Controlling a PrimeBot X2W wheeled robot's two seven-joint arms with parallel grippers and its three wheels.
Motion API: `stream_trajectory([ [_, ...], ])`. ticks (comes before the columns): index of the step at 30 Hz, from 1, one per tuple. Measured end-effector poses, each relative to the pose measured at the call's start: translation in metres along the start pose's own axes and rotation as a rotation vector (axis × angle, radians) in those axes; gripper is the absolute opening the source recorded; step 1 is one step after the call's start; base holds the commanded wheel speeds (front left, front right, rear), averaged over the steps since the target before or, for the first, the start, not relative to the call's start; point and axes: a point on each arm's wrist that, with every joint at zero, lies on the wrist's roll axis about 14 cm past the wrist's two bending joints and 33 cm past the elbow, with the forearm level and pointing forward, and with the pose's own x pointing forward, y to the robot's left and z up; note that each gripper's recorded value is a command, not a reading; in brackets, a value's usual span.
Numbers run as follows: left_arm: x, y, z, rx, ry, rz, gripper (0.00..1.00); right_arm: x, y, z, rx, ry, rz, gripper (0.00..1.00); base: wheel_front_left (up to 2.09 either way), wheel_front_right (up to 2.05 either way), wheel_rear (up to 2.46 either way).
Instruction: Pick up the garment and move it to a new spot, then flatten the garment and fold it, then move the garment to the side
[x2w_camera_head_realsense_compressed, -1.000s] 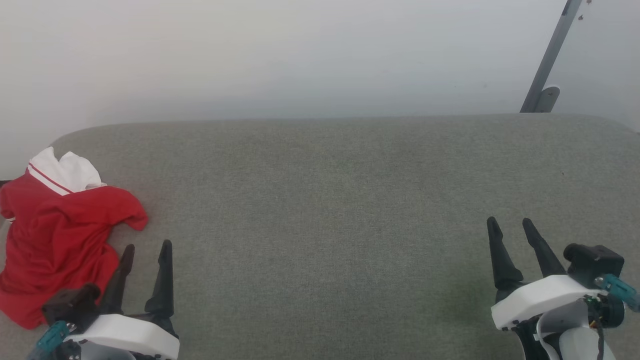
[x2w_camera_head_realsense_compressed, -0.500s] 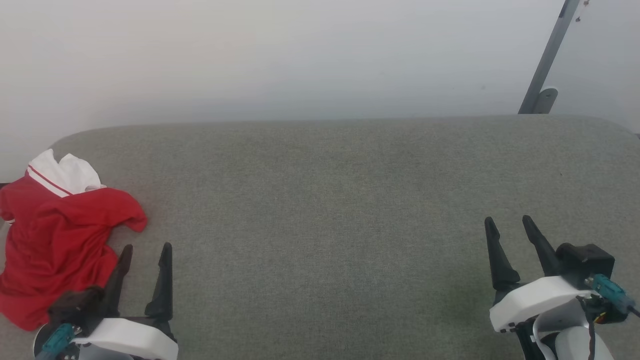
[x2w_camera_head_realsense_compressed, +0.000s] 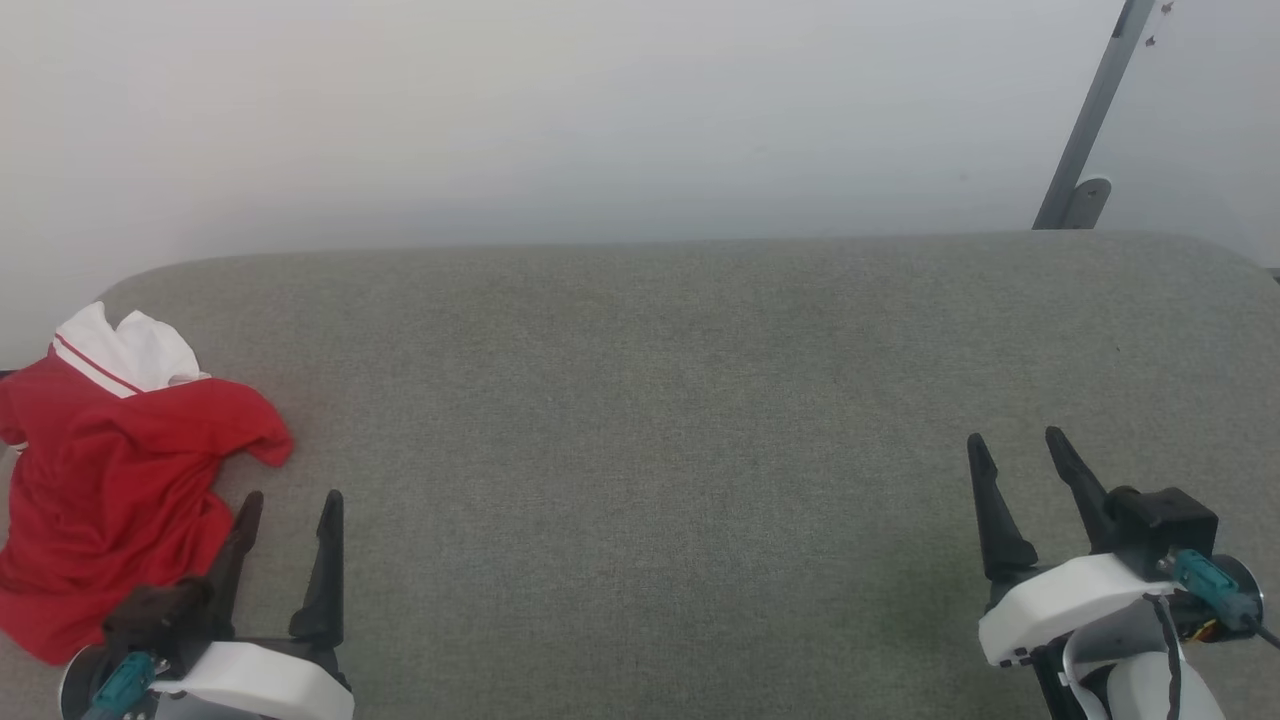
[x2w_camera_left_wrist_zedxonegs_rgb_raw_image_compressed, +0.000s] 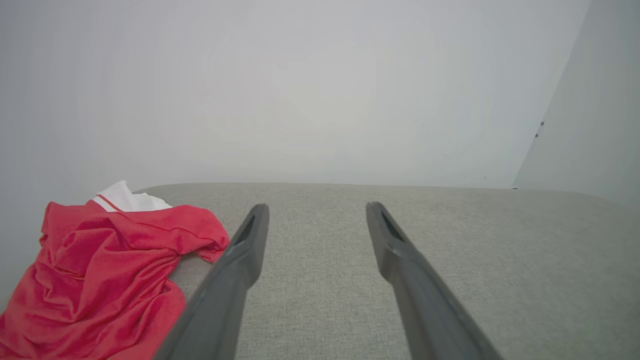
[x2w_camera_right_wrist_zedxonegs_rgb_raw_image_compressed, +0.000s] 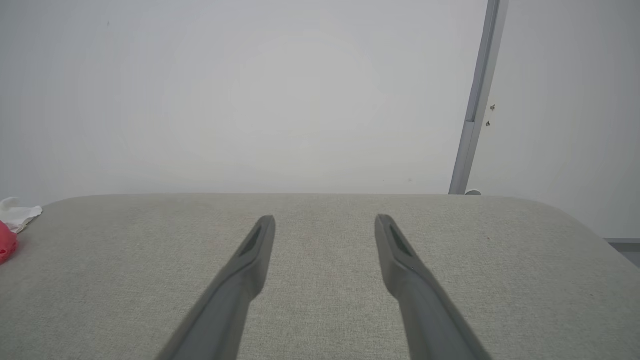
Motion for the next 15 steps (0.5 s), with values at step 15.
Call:
stream_trajectory([
  [15, -0.0038, 0.0031, -0.0068, -0.004, 0.022, 0.011, 1.0, 0.0022, 0.0029, 0.0005, -0.005, -0.002, 0.007, 1.0, 0.0, 0.0, 0.0],
])
